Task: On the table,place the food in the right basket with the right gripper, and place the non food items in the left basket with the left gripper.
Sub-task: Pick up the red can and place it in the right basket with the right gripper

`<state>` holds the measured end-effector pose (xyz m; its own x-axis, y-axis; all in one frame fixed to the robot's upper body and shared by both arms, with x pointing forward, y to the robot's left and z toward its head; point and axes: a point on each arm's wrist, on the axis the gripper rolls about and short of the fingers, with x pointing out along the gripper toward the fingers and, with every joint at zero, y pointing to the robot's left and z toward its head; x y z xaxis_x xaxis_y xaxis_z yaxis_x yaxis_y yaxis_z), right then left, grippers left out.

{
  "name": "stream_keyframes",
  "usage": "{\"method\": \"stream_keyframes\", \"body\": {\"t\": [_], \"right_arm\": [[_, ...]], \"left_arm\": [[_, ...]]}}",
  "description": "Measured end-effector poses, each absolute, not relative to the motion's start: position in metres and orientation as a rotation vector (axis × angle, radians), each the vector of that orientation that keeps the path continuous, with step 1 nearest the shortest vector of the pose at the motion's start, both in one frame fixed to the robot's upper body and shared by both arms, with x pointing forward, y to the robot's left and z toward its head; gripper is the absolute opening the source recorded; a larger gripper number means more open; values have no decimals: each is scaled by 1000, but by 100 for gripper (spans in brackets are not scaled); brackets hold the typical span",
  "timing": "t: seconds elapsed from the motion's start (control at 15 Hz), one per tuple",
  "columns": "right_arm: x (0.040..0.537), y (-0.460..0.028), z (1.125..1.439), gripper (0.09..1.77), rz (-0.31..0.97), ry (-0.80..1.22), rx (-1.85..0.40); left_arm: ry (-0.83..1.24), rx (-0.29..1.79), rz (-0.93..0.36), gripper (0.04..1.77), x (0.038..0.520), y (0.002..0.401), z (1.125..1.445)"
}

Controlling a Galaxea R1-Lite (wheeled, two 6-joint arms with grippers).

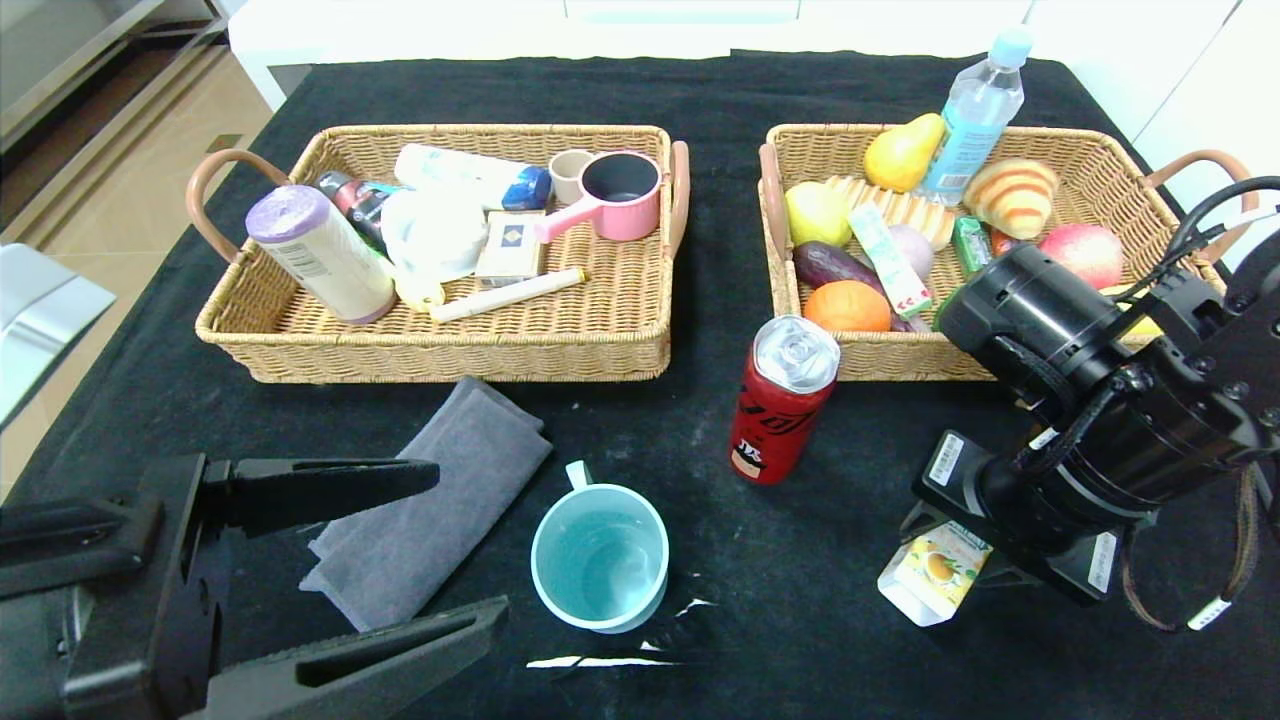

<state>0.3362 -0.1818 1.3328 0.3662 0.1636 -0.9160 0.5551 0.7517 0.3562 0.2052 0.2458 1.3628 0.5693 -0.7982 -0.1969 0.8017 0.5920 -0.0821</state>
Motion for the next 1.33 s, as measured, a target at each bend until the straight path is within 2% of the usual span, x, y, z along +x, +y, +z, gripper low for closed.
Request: {"method": "stream_keyframes", "body": {"t": [0.67,0.93,1.13,1.33], "right_arm": [[326,-184,1344,81,-244,1170,700],[308,-189,1356,81,-169,1139,559],[294,-192,1370,81,-53,1090,430],[289,-197,1382,81,-84,956,324]], "left_arm": [[223,19,-941,172,205,246,1362],[224,20,-941,172,205,246,1362],[224,20,-945,172,204,245,1362],[219,20,-949,172,203,246,1363]]}}
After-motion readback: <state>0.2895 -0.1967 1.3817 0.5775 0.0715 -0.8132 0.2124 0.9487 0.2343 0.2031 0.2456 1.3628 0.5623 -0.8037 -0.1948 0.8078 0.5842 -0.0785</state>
